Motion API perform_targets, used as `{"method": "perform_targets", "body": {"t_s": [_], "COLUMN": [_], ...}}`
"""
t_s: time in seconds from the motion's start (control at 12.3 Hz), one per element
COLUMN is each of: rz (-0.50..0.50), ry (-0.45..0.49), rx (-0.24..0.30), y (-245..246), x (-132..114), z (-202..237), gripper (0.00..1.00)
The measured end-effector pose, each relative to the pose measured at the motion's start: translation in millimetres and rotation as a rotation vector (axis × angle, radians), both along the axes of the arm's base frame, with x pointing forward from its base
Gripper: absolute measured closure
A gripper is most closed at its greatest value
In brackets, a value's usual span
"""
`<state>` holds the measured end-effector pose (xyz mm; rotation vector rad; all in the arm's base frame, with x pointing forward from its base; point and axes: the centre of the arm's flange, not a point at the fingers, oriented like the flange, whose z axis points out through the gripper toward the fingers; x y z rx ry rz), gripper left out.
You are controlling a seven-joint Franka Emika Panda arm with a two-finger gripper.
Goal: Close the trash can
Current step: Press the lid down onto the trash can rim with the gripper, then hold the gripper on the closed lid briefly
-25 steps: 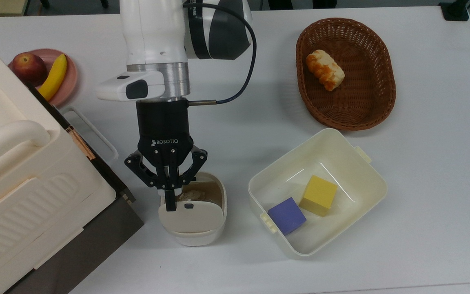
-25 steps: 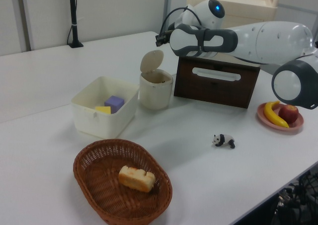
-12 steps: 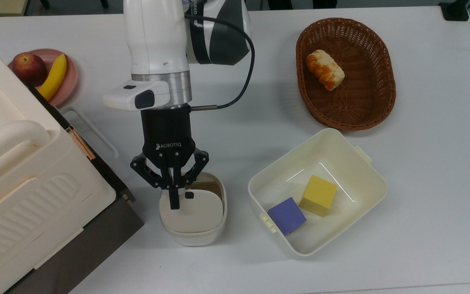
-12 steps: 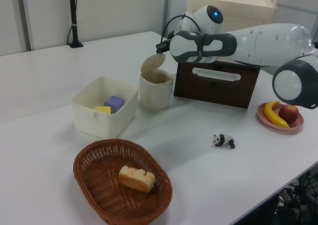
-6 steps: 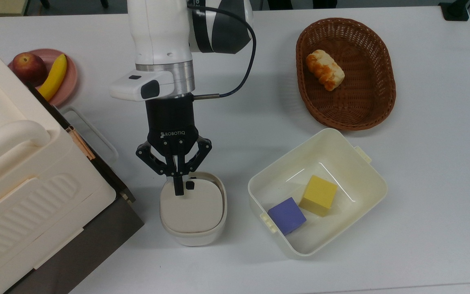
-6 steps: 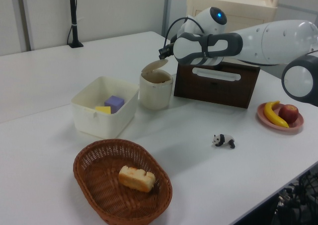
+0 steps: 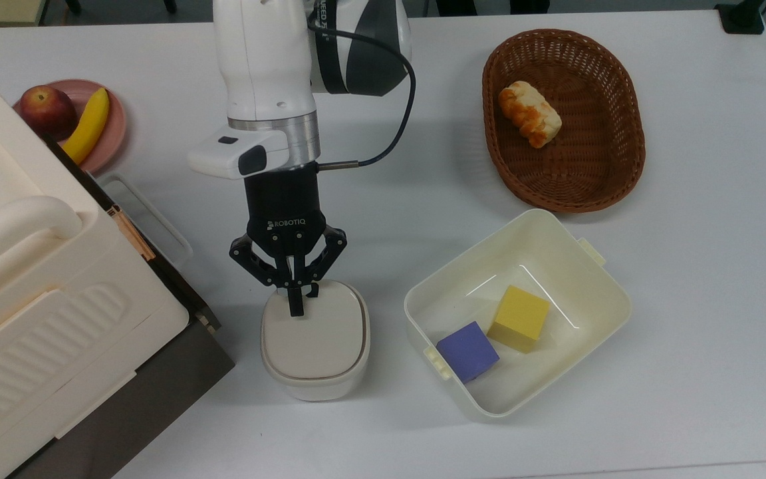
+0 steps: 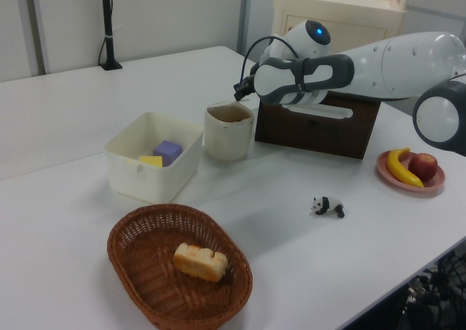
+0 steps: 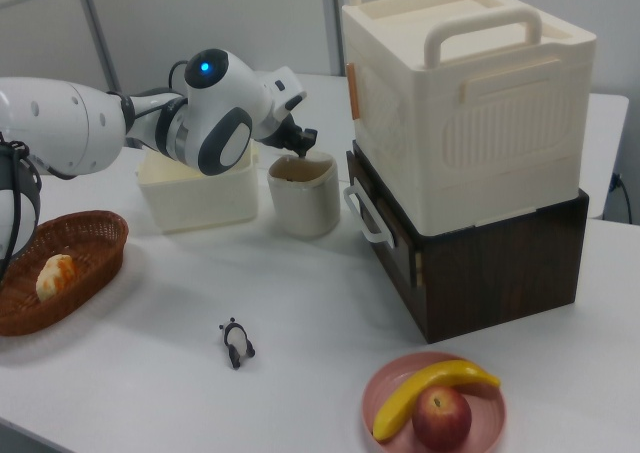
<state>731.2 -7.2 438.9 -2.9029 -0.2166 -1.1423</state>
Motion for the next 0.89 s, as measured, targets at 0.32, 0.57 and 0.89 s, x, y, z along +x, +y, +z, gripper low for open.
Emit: {"method": "perform_targets", "body": {"t_s": [0.32,0.57,0.89], "rz": [0.006,0.010,0.023], "ry": [0.025,0.042,0.051], "rx": [-0.006,-0.007,-0.017], "y": [0.1,1.0,2.2], "x": [-4.2,-6.8,-8.5], "z": [-12.7,-21.1,-26.2], "gripper": [0.99,0.99,0.99]}}
